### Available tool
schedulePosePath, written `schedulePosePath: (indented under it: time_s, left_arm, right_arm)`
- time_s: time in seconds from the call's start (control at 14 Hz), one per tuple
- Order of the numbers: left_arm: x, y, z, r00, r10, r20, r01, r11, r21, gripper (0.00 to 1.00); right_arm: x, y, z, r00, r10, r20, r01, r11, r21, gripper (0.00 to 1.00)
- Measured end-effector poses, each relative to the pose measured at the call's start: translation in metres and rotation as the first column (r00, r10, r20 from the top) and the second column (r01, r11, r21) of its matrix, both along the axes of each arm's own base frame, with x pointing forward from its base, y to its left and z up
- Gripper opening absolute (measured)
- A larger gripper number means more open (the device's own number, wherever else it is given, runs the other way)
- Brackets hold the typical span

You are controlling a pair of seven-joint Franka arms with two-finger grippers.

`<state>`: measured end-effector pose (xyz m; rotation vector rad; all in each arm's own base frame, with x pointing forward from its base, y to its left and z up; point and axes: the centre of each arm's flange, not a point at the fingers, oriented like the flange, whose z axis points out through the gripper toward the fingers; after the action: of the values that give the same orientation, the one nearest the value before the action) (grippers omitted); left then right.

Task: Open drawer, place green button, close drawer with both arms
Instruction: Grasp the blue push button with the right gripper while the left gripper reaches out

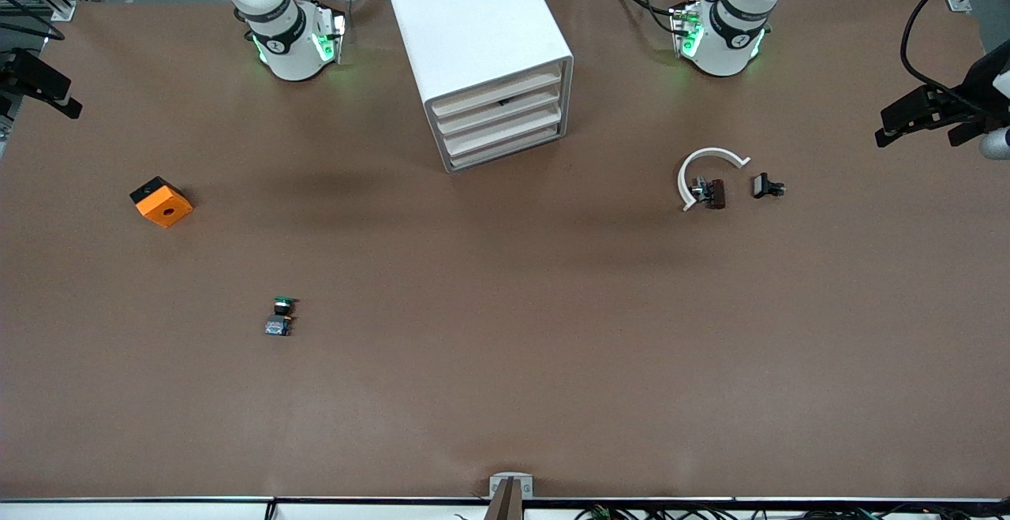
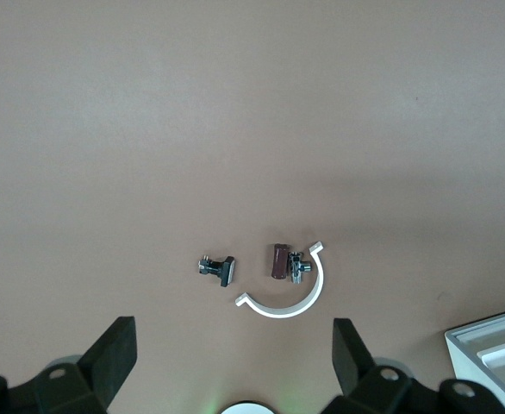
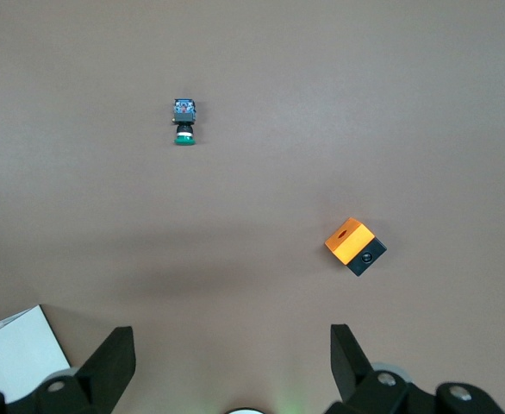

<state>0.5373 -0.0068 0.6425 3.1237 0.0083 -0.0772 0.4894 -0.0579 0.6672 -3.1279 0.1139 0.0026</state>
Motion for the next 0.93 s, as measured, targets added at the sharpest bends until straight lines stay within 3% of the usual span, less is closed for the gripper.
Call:
schedulePosePath:
  time_s: [0.43,0.93]
  left_arm:
    - [0.002,0.000,-0.006,1.000,0.001,-0.016,-0.001,1.000,0.000,1.00]
    - [0.039,0.004,-0.088,0.990,0.017,-0.142,-0.017,1.000,-0.001,1.00]
  right_arm:
    - [0.000,0.000,0.000,1.000,0.000,0.002,0.000,1.000,0.000,1.00]
    - [0.002,0.001,0.003,1.000,0.002,0.016,-0.002,1.000,-0.002,1.00]
